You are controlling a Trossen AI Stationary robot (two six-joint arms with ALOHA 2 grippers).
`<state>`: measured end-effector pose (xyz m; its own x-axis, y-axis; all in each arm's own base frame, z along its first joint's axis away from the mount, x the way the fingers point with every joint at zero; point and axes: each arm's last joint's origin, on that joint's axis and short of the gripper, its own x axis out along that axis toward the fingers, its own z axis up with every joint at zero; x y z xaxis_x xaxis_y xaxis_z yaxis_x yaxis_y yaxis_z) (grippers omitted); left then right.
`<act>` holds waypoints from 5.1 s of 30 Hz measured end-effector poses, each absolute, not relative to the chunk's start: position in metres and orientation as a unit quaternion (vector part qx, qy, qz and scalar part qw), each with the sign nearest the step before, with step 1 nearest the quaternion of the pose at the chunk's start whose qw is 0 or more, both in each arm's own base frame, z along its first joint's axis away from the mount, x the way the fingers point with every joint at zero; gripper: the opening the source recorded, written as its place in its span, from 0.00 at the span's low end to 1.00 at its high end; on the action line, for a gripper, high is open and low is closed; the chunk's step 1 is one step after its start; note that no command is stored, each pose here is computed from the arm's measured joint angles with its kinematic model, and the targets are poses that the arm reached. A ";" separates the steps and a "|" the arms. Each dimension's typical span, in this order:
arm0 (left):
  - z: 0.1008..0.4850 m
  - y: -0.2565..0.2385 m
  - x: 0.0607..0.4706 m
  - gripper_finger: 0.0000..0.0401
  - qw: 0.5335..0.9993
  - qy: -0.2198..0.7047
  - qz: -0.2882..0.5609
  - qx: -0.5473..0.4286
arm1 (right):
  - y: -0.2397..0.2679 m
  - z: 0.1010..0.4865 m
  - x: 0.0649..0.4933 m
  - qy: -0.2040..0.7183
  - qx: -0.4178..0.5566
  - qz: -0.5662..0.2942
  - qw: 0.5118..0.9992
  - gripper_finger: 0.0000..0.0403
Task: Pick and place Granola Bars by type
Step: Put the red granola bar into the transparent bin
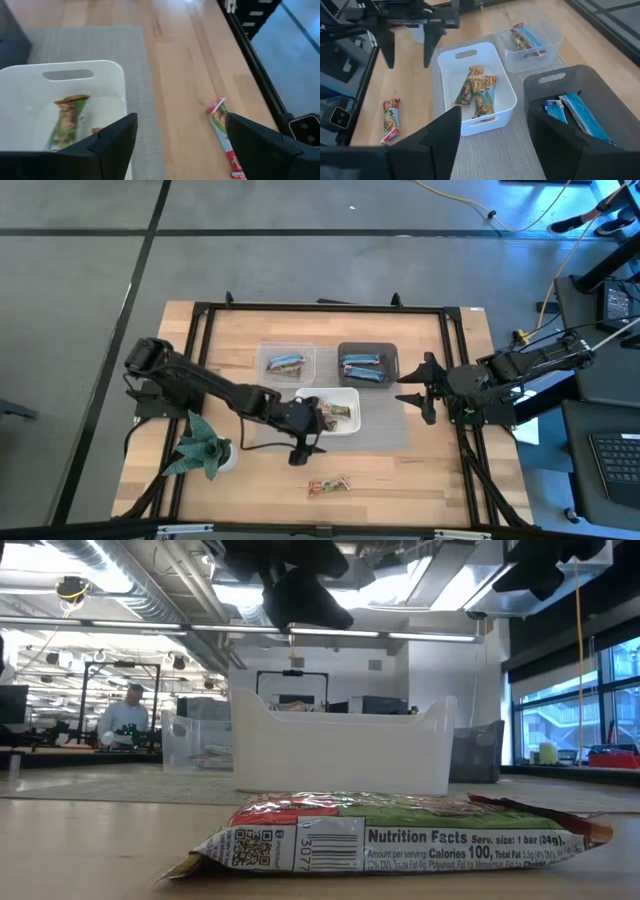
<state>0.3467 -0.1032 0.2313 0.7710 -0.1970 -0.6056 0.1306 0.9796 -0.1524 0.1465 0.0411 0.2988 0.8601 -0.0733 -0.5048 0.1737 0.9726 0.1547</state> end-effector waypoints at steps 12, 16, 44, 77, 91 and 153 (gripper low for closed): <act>0.240 -0.141 0.342 0.73 0.963 0.254 -0.092 -0.008 | 0.041 0.297 0.146 0.263 0.099 -0.071 0.957 0.57; 0.246 -0.158 0.342 0.73 0.976 0.199 -0.090 -0.015 | 0.041 0.297 0.146 0.263 0.099 -0.071 0.957 0.57; 0.168 -0.236 0.395 0.73 0.915 0.401 -0.037 0.020 | 0.040 0.290 0.143 0.297 0.131 -0.095 0.941 0.57; 0.131 -0.237 0.384 0.55 0.869 0.495 -0.003 -0.003 | 0.045 0.279 0.157 0.332 0.112 -0.103 0.931 0.57; 0.130 -0.237 0.384 0.38 0.868 0.496 -0.003 -0.002 | 0.045 0.279 0.157 0.332 0.112 -0.102 0.931 0.57; 0.282 -0.002 0.299 0.28 0.761 0.597 0.254 0.024 | 0.047 0.279 0.157 0.343 0.123 -0.076 0.928 0.57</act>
